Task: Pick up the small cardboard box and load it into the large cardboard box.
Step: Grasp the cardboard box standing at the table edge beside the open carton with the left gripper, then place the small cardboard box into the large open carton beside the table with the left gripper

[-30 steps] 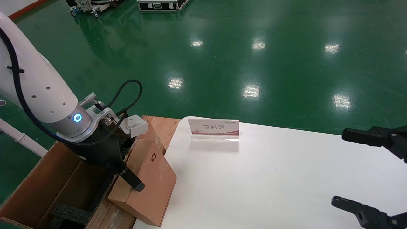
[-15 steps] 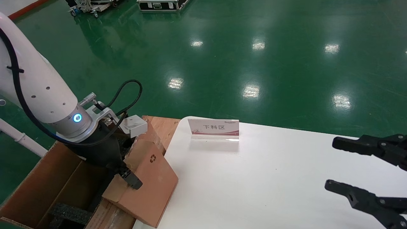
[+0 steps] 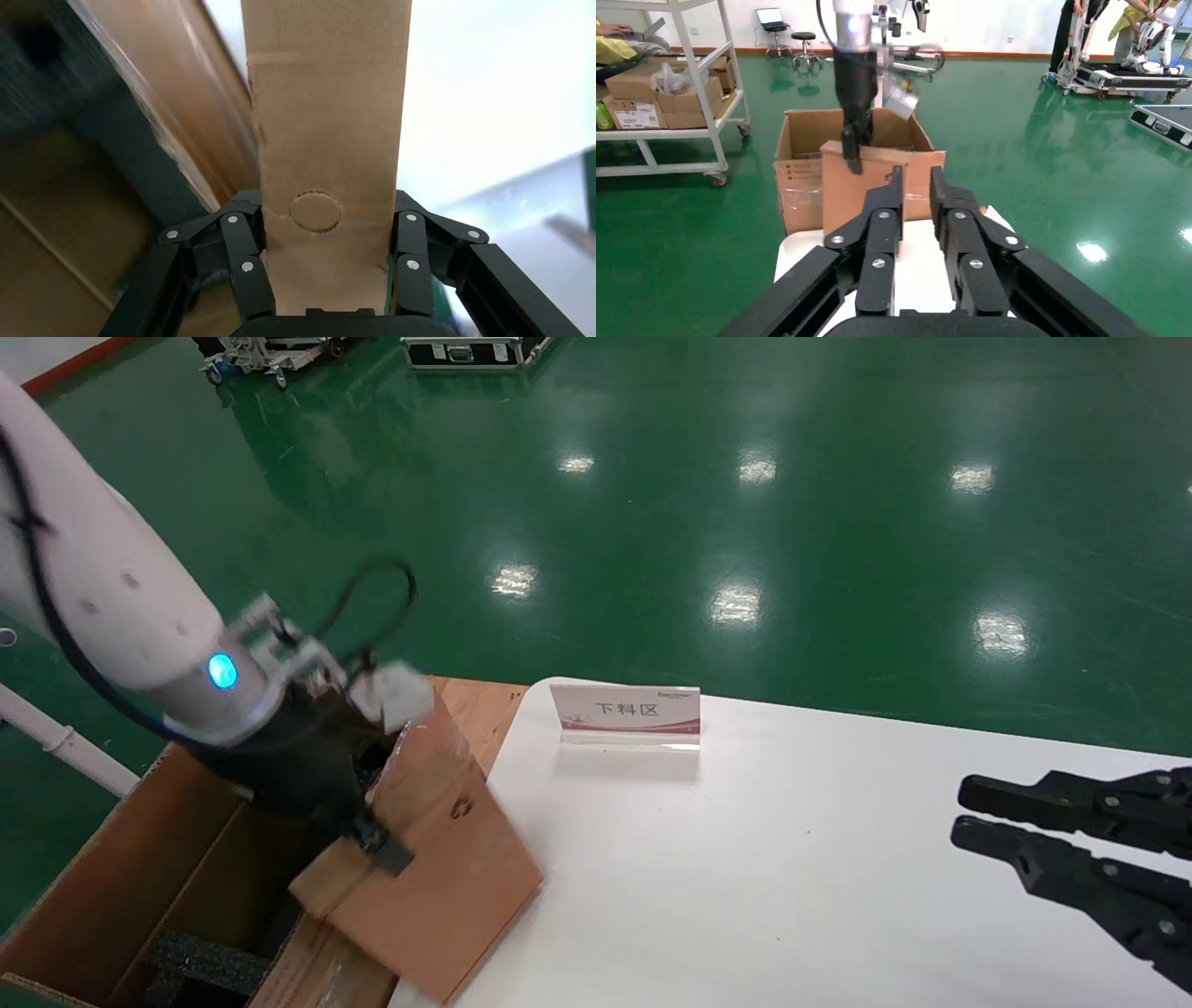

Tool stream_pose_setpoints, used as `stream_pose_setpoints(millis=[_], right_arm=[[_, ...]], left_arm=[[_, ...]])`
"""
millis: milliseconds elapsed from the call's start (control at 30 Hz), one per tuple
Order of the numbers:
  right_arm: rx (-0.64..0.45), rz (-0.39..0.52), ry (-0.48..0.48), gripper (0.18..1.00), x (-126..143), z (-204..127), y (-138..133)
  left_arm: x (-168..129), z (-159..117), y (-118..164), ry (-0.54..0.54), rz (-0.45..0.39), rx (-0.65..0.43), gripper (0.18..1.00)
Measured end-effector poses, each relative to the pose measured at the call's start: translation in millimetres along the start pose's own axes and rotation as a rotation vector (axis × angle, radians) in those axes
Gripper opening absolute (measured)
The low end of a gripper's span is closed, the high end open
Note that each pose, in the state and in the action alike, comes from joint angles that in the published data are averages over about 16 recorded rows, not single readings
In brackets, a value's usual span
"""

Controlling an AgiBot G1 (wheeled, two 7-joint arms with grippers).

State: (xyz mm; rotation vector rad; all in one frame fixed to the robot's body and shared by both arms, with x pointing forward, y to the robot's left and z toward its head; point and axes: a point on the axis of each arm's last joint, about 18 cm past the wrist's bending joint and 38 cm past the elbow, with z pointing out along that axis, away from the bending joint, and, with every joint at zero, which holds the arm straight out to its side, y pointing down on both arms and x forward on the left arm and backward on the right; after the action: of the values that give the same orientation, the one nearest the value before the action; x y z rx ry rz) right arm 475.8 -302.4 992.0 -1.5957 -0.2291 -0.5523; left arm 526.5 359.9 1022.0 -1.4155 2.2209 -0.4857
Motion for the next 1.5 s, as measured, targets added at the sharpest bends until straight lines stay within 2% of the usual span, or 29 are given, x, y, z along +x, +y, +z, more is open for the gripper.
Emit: stream_pose_setpoints(millis=[200, 400, 567, 700, 833, 1000, 1200, 1500], right_arm=[[0.0, 0.0, 0.0, 0.272, 0.0, 0.0, 0.0], [0.0, 0.0, 0.0, 0.219, 0.0, 0.0, 0.0], [0.0, 0.0, 0.0, 0.198, 0.0, 0.0, 0.0], [0.0, 0.0, 0.0, 0.193, 0.1, 0.0, 0.0], [0.0, 0.0, 0.0, 0.191, 0.1, 0.0, 0.0], [0.0, 0.0, 0.0, 0.191, 0.1, 0.0, 0.0], [0.0, 0.0, 0.0, 0.191, 0.1, 0.0, 0.0], [0.0, 0.0, 0.0, 0.207, 0.1, 0.0, 0.0]], left_arm=[[-6.0, -64.1, -23.6, -0.071, 0.024, 0.14, 0.343], [-14.9, -135.8, -33.6, -0.204, 0.046, 0.241, 0.328], [-26.6, -178.1, -25.8, -0.324, 0.038, 0.244, 0.321], [-36.8, -195.9, -10.3, -0.39, 0.007, 0.192, 0.314], [-46.8, -199.0, 9.0, -0.417, -0.041, 0.119, 0.304], [-57.3, -188.6, 34.4, -0.404, -0.11, 0.03, 0.291], [-68.7, -164.2, 61.3, -0.366, -0.181, -0.037, 0.276], [-85.0, -122.9, 90.2, -0.338, -0.246, -0.076, 0.268]])
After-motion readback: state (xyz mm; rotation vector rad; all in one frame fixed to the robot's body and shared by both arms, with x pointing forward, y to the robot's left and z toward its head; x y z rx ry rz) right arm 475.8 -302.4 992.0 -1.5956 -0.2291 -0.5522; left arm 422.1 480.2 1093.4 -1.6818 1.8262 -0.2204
